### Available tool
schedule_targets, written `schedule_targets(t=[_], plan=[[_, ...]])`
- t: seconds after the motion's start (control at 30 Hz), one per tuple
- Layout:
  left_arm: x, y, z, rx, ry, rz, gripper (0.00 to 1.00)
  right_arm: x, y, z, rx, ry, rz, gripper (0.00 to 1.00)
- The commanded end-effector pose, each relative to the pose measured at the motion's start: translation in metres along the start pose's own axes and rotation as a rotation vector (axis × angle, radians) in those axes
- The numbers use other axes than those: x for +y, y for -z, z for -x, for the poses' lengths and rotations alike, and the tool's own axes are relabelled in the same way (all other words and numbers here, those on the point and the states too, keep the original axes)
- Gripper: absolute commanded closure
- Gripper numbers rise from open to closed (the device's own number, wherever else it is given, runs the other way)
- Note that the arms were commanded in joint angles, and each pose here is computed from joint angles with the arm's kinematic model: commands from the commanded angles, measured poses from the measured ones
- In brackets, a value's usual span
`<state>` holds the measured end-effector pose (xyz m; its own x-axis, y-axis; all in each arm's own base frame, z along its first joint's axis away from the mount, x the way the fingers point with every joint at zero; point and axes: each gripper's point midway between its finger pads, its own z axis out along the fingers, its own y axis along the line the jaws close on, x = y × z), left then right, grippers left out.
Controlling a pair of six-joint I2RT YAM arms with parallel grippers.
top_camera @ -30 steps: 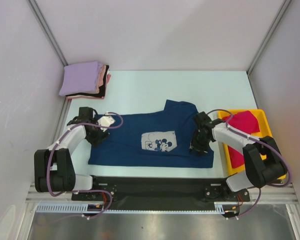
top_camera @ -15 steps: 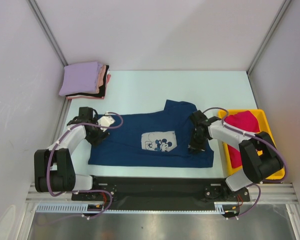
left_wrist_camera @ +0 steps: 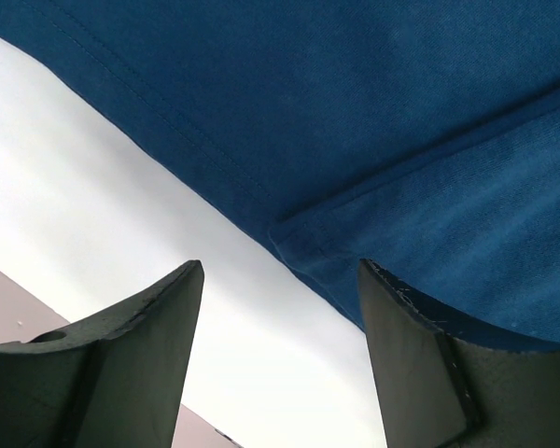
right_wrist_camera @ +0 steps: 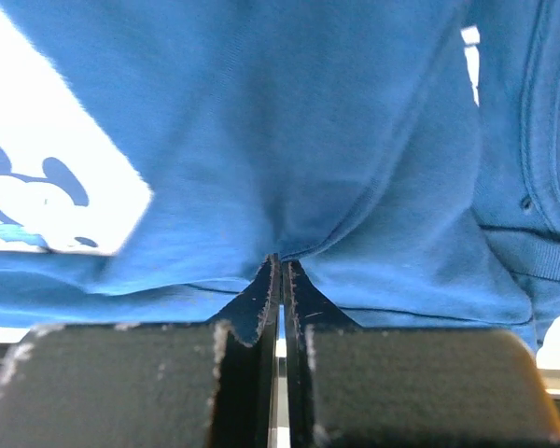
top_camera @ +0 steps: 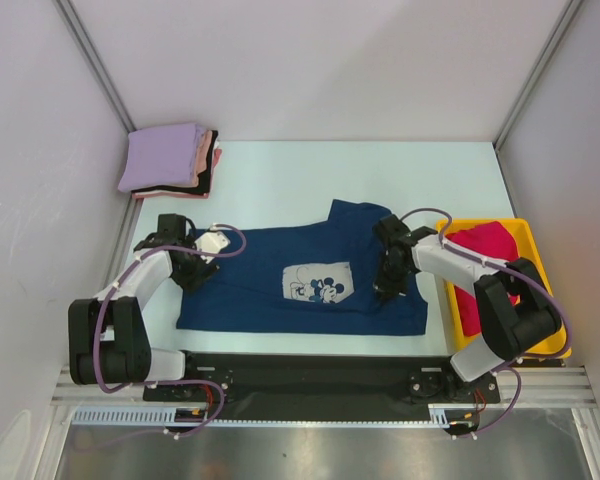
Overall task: Fold and stack the t-shirts
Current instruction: Fold the tshirt
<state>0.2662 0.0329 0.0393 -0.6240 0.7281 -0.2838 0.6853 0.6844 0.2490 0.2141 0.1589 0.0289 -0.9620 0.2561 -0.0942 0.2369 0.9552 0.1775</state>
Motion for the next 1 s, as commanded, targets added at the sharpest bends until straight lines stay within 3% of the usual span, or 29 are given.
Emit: schedule_targets(t=[0.0, 0.57, 0.87, 0.9, 0.97], plan=[[0.007, 0.003, 0.003, -0.018, 0.012, 0.035, 0.27, 0.019, 0.012, 0.023, -0.071, 0.028, 0.03, 1.0], [0.015, 0.001, 0.009, -0.034, 0.056, 0.069, 0.27, 0.098, -0.018, 0.082, -0.149, 0.146, 0.08, 1.0], [0.017, -0.001, 0.008, -0.026, 0.058, 0.072, 0.27, 0.115, -0.037, 0.086, -0.112, 0.161, 0.117, 1.0], [0.017, -0.001, 0.008, -0.025, 0.063, 0.071, 0.27, 0.119, -0.037, 0.086, -0.111, 0.167, 0.131, 0.98], [0.018, -0.001, 0.009, -0.027, 0.076, 0.073, 0.27, 0.125, -0.035, 0.084, -0.097, 0.18, 0.163, 0.71]])
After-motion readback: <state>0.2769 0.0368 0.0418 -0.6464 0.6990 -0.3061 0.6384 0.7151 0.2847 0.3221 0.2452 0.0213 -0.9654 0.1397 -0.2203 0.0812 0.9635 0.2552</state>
